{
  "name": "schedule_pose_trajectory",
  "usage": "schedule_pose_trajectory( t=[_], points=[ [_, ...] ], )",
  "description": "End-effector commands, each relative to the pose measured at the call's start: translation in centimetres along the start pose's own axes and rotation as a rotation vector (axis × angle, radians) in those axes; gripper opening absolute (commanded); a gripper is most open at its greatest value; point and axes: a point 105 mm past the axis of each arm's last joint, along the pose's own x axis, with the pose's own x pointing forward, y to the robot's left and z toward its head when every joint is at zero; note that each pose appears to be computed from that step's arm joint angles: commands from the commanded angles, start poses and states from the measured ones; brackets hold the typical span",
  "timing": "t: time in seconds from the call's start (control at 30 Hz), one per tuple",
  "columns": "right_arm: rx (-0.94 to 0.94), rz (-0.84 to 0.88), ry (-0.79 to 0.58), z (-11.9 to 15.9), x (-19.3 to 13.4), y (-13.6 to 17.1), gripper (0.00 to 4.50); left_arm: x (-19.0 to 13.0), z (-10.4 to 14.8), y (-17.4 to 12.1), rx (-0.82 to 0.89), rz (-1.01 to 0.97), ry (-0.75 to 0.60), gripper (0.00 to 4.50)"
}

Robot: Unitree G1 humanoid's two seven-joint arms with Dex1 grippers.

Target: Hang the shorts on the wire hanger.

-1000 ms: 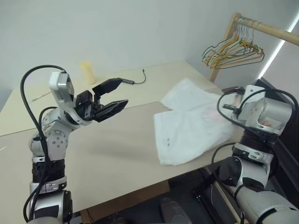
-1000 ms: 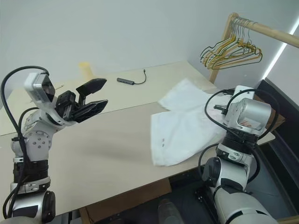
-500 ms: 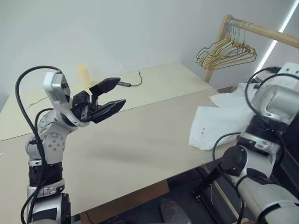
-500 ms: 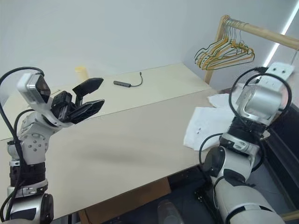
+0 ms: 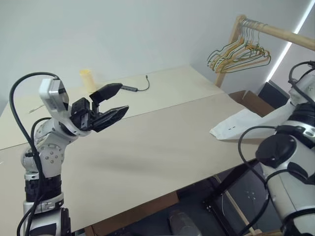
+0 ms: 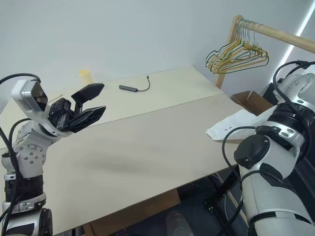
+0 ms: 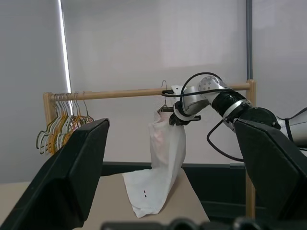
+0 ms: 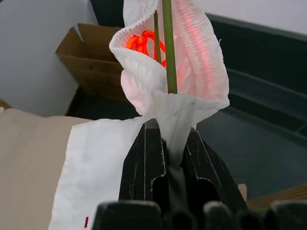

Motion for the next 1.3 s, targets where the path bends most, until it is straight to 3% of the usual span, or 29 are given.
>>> schedule_pose_trajectory(
  t=[0.03,0.4,0.6,1.03,1.17,1.3],
  points=[
    [0.083,0.003,-0.079,3.0,-0.7,-0.4,0.07,0.4,0.8,-0.3,0.050,-0.019,0.001,4.50],
    [0.121,0.021,0.088,0.5,1.1,-0.8,0.07,0.6,0.2,-0.2,0.050,-0.029,0.018,4.50],
    [0.083,0.021,0.110,-0.7,1.5,-0.8,0.07,0.7,0.2,-0.3,0.050,-0.034,0.018,4.50],
    [-0.072,-0.096,-0.068,0.5,0.6,-1.5,4.46,1.0,0.6,-0.4,0.039,-0.044,-0.021,4.50],
    [-0.122,-0.153,-0.216,2.1,-0.6,-1.5,4.46,1.1,0.7,-0.4,0.039,-0.045,-0.031,4.50],
    [-0.177,-0.231,-0.465,4.6,-3.3,-1.1,4.46,1.1,0.6,-0.4,0.041,-0.045,-0.031,4.50]
  ],
)
